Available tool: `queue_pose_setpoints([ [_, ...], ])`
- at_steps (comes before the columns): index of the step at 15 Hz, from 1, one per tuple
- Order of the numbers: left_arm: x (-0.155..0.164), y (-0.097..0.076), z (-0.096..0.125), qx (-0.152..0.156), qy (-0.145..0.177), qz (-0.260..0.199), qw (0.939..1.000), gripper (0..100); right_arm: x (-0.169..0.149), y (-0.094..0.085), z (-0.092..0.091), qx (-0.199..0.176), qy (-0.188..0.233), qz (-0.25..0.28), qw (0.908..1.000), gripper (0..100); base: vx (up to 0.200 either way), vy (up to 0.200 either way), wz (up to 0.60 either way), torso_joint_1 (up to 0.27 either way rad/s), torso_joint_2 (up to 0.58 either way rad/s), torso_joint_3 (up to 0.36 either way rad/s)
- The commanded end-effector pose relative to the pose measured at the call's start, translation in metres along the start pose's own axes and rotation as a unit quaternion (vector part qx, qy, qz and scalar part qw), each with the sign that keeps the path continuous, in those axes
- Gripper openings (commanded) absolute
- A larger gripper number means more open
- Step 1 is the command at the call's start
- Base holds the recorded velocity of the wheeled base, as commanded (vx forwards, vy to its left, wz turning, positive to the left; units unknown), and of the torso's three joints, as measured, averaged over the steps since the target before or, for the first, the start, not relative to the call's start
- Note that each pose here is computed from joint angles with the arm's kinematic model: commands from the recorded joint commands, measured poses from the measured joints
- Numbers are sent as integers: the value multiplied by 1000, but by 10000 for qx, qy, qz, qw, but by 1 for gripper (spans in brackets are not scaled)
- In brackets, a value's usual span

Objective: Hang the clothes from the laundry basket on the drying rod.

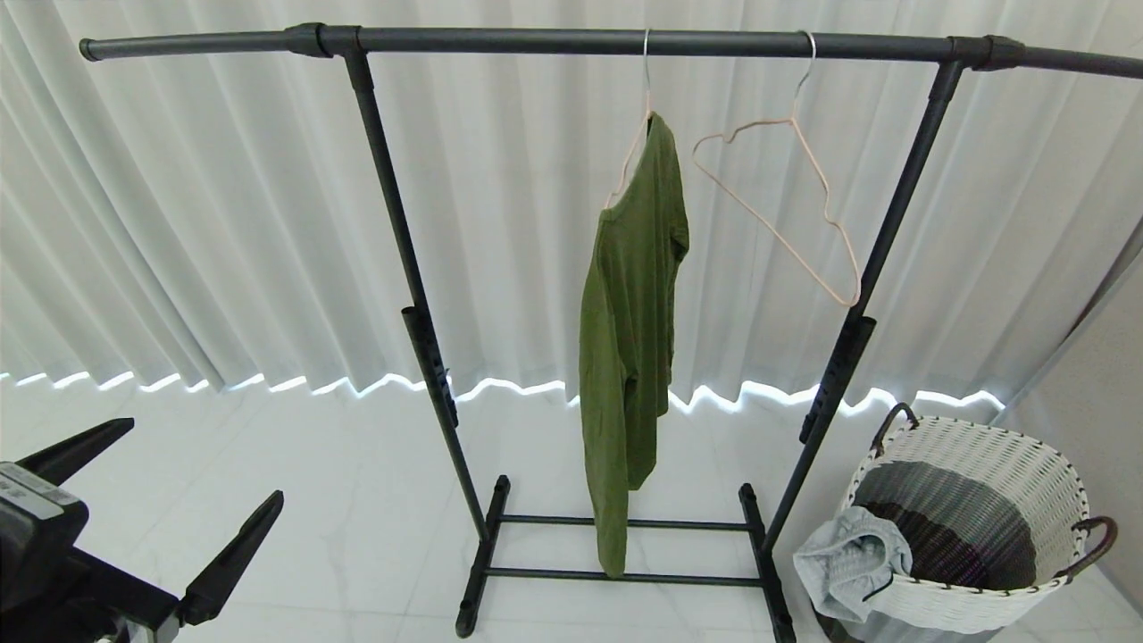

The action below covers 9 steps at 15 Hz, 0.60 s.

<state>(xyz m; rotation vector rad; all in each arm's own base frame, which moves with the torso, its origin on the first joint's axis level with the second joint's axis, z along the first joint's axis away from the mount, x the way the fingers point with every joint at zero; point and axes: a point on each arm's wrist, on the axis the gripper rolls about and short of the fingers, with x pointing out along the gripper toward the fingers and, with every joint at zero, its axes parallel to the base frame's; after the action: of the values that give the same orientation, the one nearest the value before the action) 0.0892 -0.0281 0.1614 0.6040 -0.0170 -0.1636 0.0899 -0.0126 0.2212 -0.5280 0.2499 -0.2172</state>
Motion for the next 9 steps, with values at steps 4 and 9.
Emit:
queue_pose_setpoints([
  [4,-5,4,4,-16,-171,113,9998,100,-2,0,-1,1,-27,-12,10000,100,0,0,0,-191,475,288],
  [9,-4,4,5,-21,-190,126,9997,100,-6,5,-10,-18,18,32,10000,100,0,0,0,-161,446,286],
])
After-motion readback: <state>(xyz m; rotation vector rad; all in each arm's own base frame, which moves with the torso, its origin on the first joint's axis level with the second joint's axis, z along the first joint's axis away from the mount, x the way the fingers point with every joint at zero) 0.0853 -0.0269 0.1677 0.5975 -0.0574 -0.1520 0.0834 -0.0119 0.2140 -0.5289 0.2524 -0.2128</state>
